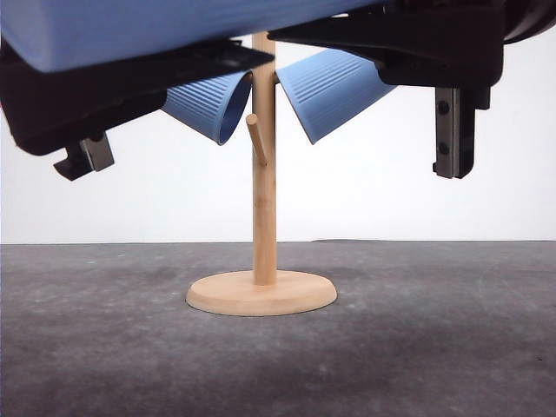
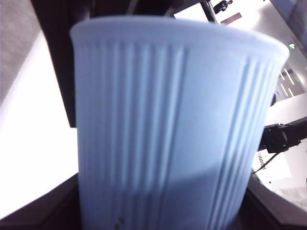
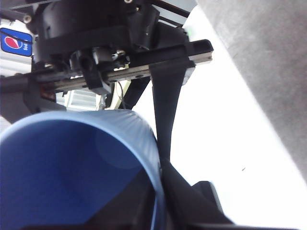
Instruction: Place three cups
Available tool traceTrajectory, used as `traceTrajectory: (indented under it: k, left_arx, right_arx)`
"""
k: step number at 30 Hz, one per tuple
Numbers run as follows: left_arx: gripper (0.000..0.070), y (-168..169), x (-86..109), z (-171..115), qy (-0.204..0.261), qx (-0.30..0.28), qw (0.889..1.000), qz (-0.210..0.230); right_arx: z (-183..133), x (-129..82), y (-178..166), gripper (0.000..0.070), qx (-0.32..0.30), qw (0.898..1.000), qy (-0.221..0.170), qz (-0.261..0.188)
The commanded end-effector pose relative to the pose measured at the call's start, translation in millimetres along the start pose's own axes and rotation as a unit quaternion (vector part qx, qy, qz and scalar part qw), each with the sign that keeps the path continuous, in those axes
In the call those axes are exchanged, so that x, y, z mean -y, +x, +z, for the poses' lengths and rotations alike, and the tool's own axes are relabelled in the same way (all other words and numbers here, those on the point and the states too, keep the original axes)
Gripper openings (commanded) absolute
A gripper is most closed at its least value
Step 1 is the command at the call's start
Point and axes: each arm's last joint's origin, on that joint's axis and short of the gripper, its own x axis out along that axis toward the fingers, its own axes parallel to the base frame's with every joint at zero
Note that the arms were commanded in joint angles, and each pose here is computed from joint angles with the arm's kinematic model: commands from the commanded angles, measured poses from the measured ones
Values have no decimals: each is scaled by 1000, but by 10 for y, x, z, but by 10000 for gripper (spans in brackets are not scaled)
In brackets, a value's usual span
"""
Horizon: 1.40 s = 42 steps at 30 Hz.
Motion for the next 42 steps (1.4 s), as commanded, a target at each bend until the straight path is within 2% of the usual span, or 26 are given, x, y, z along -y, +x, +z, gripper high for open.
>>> traceTrajectory:
  k: [1, 3, 5, 8, 15, 20, 23, 28, 33, 36, 38, 42]
  left_arx:
    - [387, 0, 9, 19, 1, -1, 1000, -5]
    - [387, 0, 10, 18, -4, -1, 1000, -5]
    - [388, -3, 8, 20, -11, 0, 1000, -5]
    - [389, -5, 9, 24, -23, 1, 1000, -4]
    - [389, -9, 6, 30, -93, 5, 996, 1]
    - [388, -41, -8, 78, -165, 37, 985, 20]
    - [387, -90, -29, 124, -230, 72, 970, 35]
    - [388, -242, -102, 193, -325, 144, 933, 56]
    - [387, -441, -191, 229, -384, 206, 897, 69]
    - [388, -560, -235, 242, -406, 233, 881, 70]
    - [388, -622, -266, 256, -415, 244, 874, 65]
    - [389, -711, -339, 324, -417, 263, 869, 45]
  right_arx:
    - [30, -45, -4, 142, -1, 1000, -6, 13]
    - [34, -38, -18, 213, 3, 1000, -5, 12]
    - [43, -21, -56, 235, 11, 1000, -4, 9]
    - [58, 21, -148, 235, 29, 1000, -5, 3]
    - [64, 164, -527, 240, 94, 996, -5, 2]
    - [41, 284, -893, 241, 171, 985, -2, -28]
    - [4, 339, -1078, 241, 210, 977, 6, -46]
    - [-67, 403, -1314, 241, 260, 963, 16, -74]
    - [-90, 428, -1380, 241, 275, 956, 16, -101]
    - [-89, 429, -1381, 241, 275, 956, 10, -106]
    - [-89, 430, -1380, 241, 274, 956, 6, -108]
    - [-89, 437, -1382, 241, 275, 954, 5, -120]
